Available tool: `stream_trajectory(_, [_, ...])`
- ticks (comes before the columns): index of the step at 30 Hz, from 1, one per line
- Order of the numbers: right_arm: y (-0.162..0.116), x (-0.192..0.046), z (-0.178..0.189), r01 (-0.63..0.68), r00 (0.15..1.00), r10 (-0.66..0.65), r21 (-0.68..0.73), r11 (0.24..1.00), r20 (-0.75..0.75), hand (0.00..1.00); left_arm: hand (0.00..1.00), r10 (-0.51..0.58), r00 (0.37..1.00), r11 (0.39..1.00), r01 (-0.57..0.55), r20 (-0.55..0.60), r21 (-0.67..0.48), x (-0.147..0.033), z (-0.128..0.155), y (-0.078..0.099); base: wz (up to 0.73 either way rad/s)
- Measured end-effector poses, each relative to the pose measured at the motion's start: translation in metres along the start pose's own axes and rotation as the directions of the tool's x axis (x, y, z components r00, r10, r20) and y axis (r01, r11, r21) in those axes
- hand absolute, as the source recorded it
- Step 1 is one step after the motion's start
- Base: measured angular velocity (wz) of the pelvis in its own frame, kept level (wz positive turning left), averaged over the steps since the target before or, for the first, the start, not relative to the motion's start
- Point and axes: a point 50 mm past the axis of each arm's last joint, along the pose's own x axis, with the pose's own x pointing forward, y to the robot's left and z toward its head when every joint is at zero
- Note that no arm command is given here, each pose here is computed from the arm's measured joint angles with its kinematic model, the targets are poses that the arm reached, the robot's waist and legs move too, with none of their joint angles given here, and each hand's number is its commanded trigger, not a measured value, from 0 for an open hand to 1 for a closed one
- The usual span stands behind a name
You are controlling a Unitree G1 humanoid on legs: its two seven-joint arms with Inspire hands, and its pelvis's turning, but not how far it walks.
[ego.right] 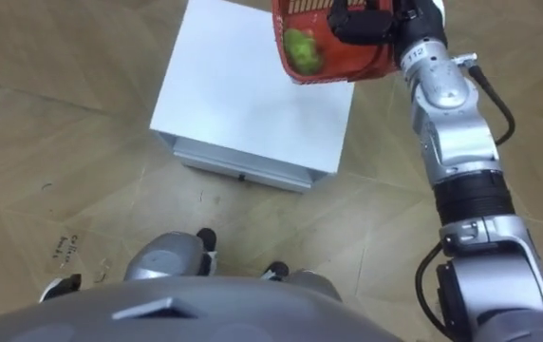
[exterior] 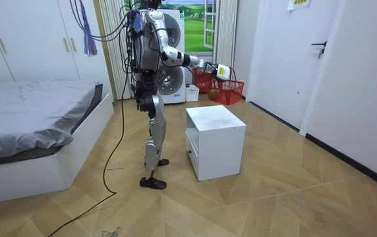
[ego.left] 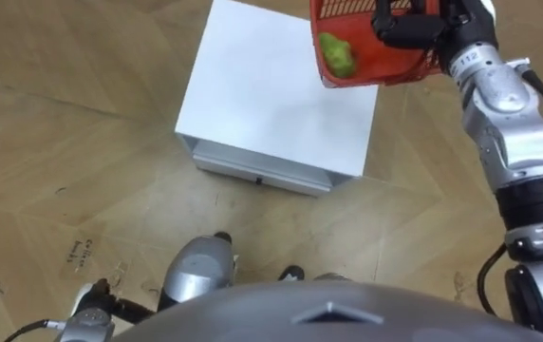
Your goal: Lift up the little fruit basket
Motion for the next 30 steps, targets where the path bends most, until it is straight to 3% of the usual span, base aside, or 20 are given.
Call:
stream_trajectory(12, [0.018,0.009,-0.037,-0.063,0.981,0.055,-0.036,0.997,-0.188,1.0,0.0,-0.036,0.999,0.998,0.035,0.028,0.054,0.0,0.008,-0.005,0.1])
stream_trajectory(23, [0.023,0.002,-0.057,-0.107,0.961,0.093,-0.043,0.993,-0.259,1.0,0.0,-0.135,0.99,0.988,0.137,-0.033,0.074,-0.001,-0.011,-0.017,-0.13])
stream_trajectory(30, [0.024,0.003,-0.056,-0.122,0.962,0.096,-0.089,0.989,-0.254,1.0,0.0,-0.103,0.988,0.989,0.089,0.117,0.119,0.001,0.026,-0.004,0.14])
